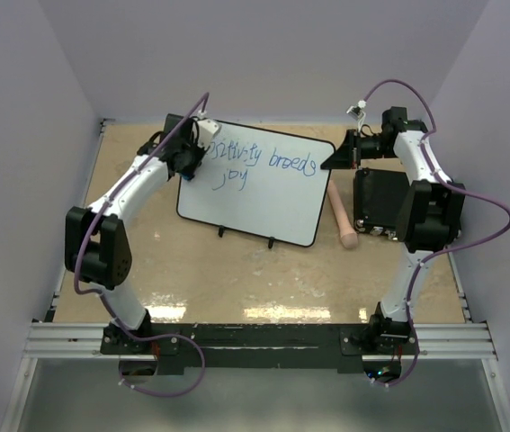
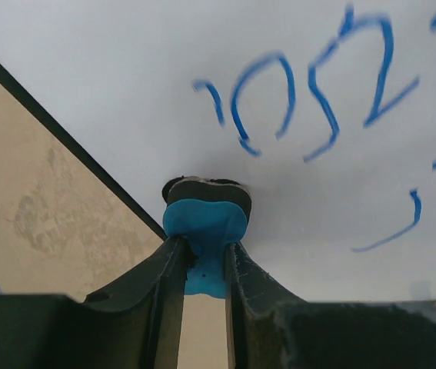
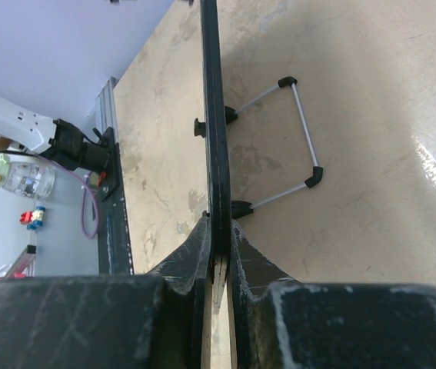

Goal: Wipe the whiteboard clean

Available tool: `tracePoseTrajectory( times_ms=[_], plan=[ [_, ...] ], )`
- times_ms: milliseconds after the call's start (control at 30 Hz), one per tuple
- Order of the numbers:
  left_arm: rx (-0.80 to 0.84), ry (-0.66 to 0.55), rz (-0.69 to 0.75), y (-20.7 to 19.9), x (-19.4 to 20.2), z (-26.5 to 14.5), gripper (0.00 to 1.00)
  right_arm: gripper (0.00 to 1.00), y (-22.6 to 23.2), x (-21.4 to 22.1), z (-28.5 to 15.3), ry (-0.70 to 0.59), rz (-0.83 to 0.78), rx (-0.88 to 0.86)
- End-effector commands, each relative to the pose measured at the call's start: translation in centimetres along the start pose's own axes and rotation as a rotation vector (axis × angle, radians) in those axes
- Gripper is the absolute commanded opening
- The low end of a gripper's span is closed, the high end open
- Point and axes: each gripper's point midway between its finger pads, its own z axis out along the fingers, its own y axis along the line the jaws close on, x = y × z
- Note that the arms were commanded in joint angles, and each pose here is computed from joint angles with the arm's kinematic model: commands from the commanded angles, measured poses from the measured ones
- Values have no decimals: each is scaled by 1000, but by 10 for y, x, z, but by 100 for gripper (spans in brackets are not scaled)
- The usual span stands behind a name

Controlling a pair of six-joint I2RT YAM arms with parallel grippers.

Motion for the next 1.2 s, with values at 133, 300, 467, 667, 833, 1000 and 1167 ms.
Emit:
tracePoseTrajectory(
  times_ms=[133, 300, 467, 667, 833, 1000, 1167],
  plan=[
    [-66, -223, -29, 34, -115, -1, 0, 0, -12, -9, -7, 18, -158, 84],
    [-42, -229, -9, 26, -121, 2, 0, 0, -10, -10, -7, 15, -157, 86],
    [35, -160, 84, -22, -78, -3, 0, 0, -9, -12, -8, 11, -159, 90],
    [73, -69, 82, -39, -25, -3, 0, 0, -8, -13, -8, 9, -165, 93],
    [-1, -130, 70, -12, -67, -4, 0, 0, -10, -12, -8, 11, -159, 92],
    [-119, -219, 31, 42, -129, -7, 0, 0, -11, -10, -8, 18, -158, 95],
    [-112, -203, 51, 37, -129, 2, 0, 0, -10, -10, -8, 19, -165, 93]
  ],
)
